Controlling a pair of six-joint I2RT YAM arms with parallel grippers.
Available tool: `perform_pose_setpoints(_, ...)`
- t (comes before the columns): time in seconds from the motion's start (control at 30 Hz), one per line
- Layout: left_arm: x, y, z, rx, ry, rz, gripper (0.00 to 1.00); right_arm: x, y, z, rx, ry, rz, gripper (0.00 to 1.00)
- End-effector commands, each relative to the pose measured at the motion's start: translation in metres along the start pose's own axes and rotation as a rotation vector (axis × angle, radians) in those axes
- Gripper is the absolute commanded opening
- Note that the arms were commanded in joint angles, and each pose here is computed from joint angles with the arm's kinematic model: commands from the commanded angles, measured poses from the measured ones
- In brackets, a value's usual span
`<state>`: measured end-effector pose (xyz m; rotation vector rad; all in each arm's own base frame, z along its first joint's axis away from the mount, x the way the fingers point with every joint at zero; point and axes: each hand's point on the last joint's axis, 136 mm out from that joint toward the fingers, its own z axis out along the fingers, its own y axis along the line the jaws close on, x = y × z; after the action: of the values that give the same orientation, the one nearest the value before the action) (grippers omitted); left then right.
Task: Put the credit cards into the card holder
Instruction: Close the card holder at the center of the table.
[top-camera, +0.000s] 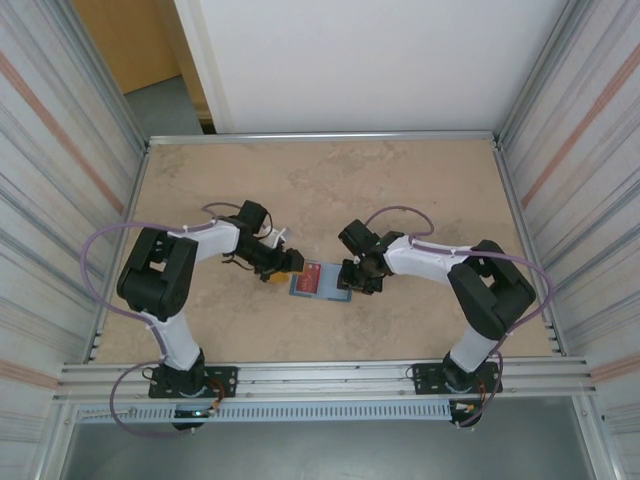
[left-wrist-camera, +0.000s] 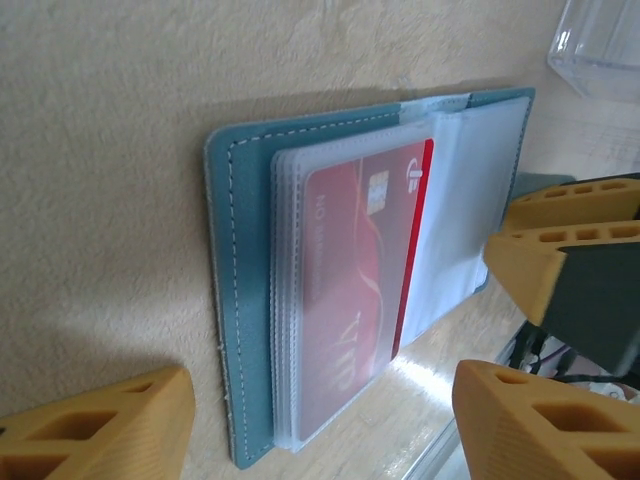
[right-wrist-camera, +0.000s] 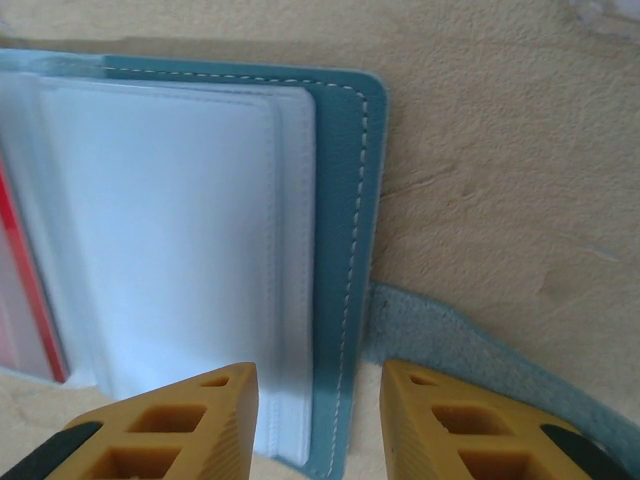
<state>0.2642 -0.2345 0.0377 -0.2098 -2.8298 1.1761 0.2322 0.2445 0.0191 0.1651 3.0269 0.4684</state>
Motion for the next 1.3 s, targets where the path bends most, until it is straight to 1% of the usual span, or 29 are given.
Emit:
perform_pose_setpoints(0.0, 0.007, -0.004, 0.017, 0.048, 0.058, -0.049, 0.69, -0.005, 0.005, 0.005, -0.008, 0.010, 0.015, 0.35)
perform_pose_setpoints(0.1, 0.006, -0.013, 0.019, 0.082, 0.065, -0.038, 0.68, -0.003, 0.007, 0.008, -0.013, 0.013, 0.013, 0.35)
perform_pose_setpoints(0.27, 0.001, -0.033, 0.012, 0.159, 0.051, -0.012, 0.64, -0.002, 0.011, 0.013, -0.024, 0.021, 0.009, 0.35)
perform_pose_setpoints(0.5, -0.001, -0.064, -0.007, 0.257, 0.009, 0.069, 0.59, -0.002, 0.011, 0.015, -0.022, 0.024, 0.003, 0.35)
perform_pose_setpoints(0.6, 0.000, -0.072, -0.013, 0.283, 0.000, 0.095, 0.57, -0.002, 0.011, 0.016, -0.023, 0.024, 0.003, 0.34)
perform_pose_setpoints(0.7, 0.002, -0.075, -0.013, 0.309, 0.000, 0.091, 0.56, -0.002, 0.010, 0.016, -0.022, 0.025, 0.003, 0.34)
perform_pose_setpoints(0.97, 0.001, -0.068, 0.007, 0.337, 0.068, 0.026, 0.52, -0.003, 0.010, 0.012, -0.038, 0.015, 0.010, 0.34)
perform_pose_setpoints(1.27, 0.001, -0.097, 0.015, 0.459, 0.147, 0.039, 0.47, -0.004, 0.010, -0.008, -0.060, -0.024, -0.005, 0.30)
